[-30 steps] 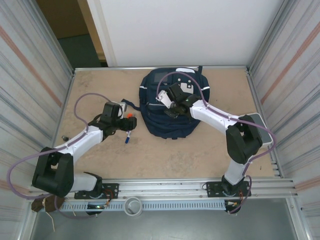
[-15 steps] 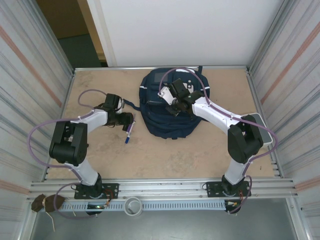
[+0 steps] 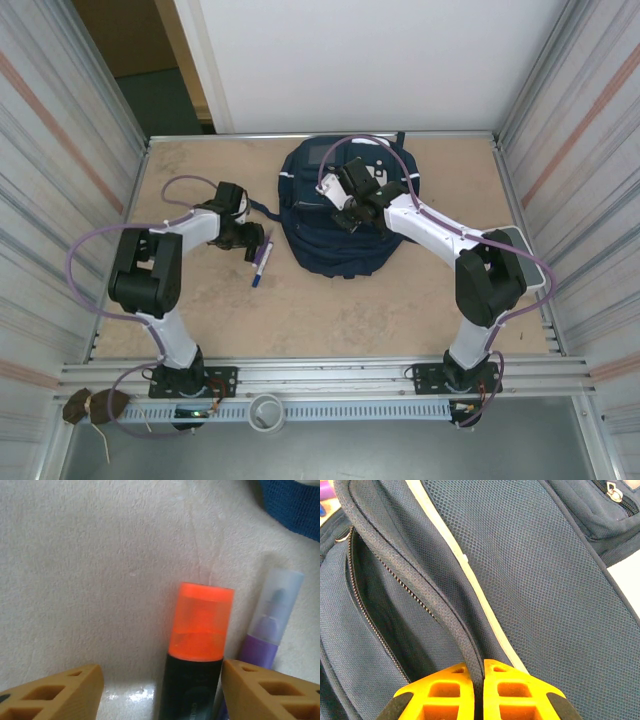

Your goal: Pack the student bag

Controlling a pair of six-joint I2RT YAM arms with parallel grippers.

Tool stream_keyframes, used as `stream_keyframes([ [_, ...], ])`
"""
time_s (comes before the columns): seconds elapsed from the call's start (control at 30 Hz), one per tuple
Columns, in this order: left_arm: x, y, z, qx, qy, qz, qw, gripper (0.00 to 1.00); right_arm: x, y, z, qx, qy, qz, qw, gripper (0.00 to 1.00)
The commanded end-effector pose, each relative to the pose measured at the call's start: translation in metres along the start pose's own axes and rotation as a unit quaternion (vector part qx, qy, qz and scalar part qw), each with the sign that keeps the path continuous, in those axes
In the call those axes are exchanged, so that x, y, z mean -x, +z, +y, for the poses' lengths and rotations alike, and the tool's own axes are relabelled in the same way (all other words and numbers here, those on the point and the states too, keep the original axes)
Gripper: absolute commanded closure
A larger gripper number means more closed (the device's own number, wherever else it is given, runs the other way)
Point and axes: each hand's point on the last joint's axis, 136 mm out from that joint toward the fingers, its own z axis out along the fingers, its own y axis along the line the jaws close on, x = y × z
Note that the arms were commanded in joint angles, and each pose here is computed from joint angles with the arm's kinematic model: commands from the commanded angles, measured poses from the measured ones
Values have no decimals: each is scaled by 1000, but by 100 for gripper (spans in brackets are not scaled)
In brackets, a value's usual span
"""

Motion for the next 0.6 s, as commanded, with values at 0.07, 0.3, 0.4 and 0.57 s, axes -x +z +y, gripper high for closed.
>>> stream_keyframes([
  [0.07,-9,15,13,32,-17,20,999,46,3,-13,-14,-17,30,-4,999,97],
  [0.3,-8,14,16,41,-22,13,999,64,14,-22,-19,-11,66,-23,998,97],
  [0.4,0,6,20,49,-27,-13,998,71,22,-31,-28,-19,83,-33,996,99],
  [0.57,24,-46,6,7,-54,-104,993,77,38,-47,-44,-18,123,-56,991,100],
])
